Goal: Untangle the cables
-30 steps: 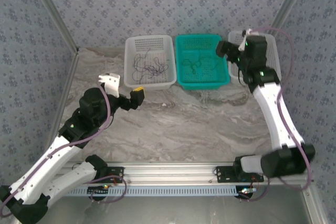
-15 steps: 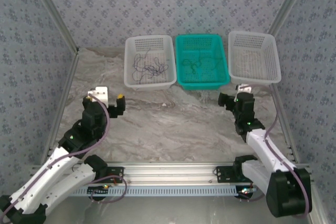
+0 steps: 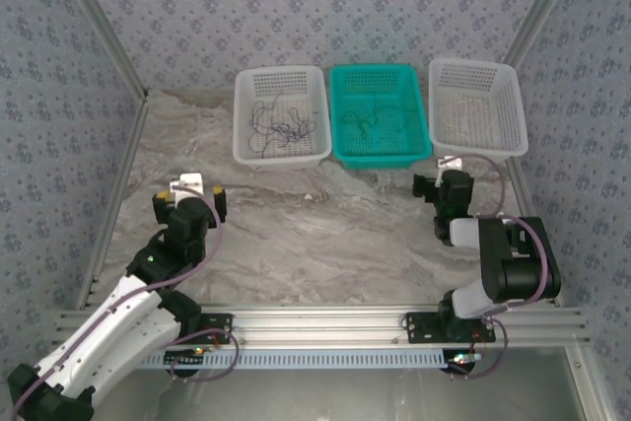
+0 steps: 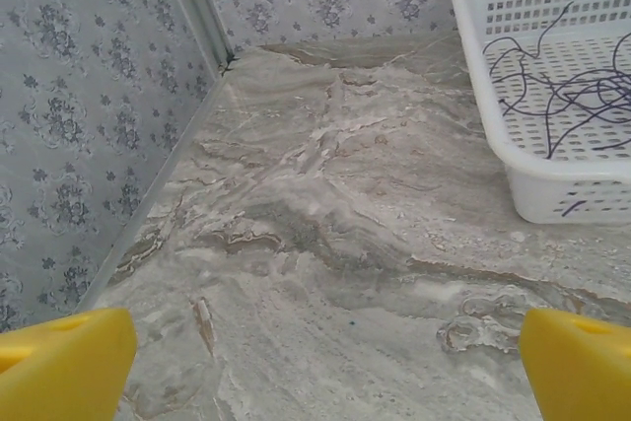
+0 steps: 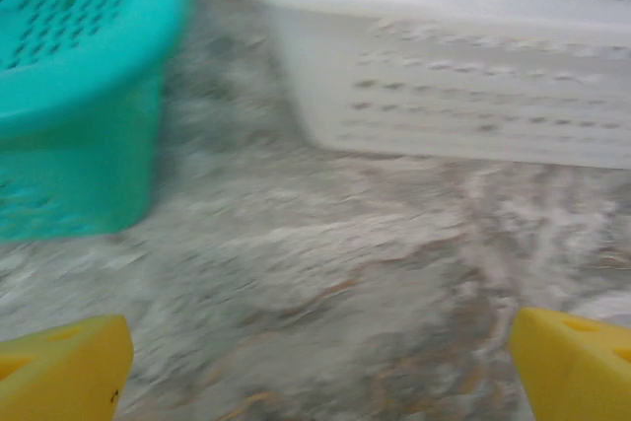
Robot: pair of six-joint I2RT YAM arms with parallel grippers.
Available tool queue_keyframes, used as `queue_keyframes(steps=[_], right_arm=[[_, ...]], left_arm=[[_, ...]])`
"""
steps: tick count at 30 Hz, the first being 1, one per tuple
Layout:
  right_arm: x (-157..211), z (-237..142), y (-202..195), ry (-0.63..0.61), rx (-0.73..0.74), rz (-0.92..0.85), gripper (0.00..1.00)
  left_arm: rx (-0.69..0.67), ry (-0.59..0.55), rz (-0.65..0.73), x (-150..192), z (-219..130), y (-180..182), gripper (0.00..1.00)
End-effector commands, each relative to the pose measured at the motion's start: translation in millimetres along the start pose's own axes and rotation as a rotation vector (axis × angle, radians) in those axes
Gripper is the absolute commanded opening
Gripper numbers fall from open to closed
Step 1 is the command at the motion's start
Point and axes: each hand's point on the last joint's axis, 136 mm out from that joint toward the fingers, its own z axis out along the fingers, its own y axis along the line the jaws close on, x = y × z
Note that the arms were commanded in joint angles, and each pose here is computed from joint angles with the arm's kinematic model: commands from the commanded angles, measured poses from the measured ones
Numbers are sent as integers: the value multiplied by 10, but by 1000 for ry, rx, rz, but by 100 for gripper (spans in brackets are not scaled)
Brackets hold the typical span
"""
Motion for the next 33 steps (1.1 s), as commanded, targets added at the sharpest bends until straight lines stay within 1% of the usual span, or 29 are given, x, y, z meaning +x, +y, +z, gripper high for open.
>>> queue_keyframes(steps=[1,2,3,5,7,10,12,15,17,18,19,21,24,26,27,28,29,30,31,32,33], right_arm=[[-142,-26,25,-89,-64,51,100],[-173,-2,72,-102,-88,39,100],[-146,20,104,-65,-105,30,100],[-181,32,136,-72,-106,11,100],[-174,32,132,-70,-94,7,100],[-177,36,131,-63,-111,15,100],[-172,38,143,-62,-115,14,100],[-173,38,140,-62,-114,14,100],[-168,39,144,-61,-116,13,100],[-169,40,140,-61,-115,14,100],[-169,40,140,-61,-115,15,100],[-168,39,142,-60,-117,15,100],[-166,40,143,-59,-118,14,100],[-169,38,144,-60,-119,14,100],[-172,38,137,-61,-116,15,100],[-166,39,140,-59,-118,15,100],[-170,40,142,-59,-119,15,100],[-167,41,141,-58,-119,15,100],[-170,41,140,-59,-119,15,100],[-168,39,142,-59,-120,15,100],[-171,39,140,-60,-118,15,100]], left_arm=[[-50,-36,-4,3,54,84,99],[-62,-29,-6,54,87,99,99],[-75,-18,-13,108,121,118,99],[-109,4,-47,256,226,166,99],[-134,25,-79,285,318,220,99],[-173,-1,-91,254,506,280,99],[-180,-5,-90,309,653,315,99],[-188,29,-110,493,884,398,100],[-157,25,-114,561,1035,391,99],[-138,38,-108,558,1093,372,99],[-114,24,-99,521,1160,349,100],[-104,3,-131,489,1270,373,99],[-51,-20,-171,428,1445,356,99],[24,-16,-156,478,1592,207,99],[63,12,-133,626,1704,102,99],[123,-36,-100,550,1810,-23,99],[142,41,-109,603,1783,-31,99],[143,44,-121,623,1784,-7,100],[146,-13,-126,581,1781,-9,99],[135,35,-130,609,1783,16,99],[132,34,-127,613,1786,17,99]])
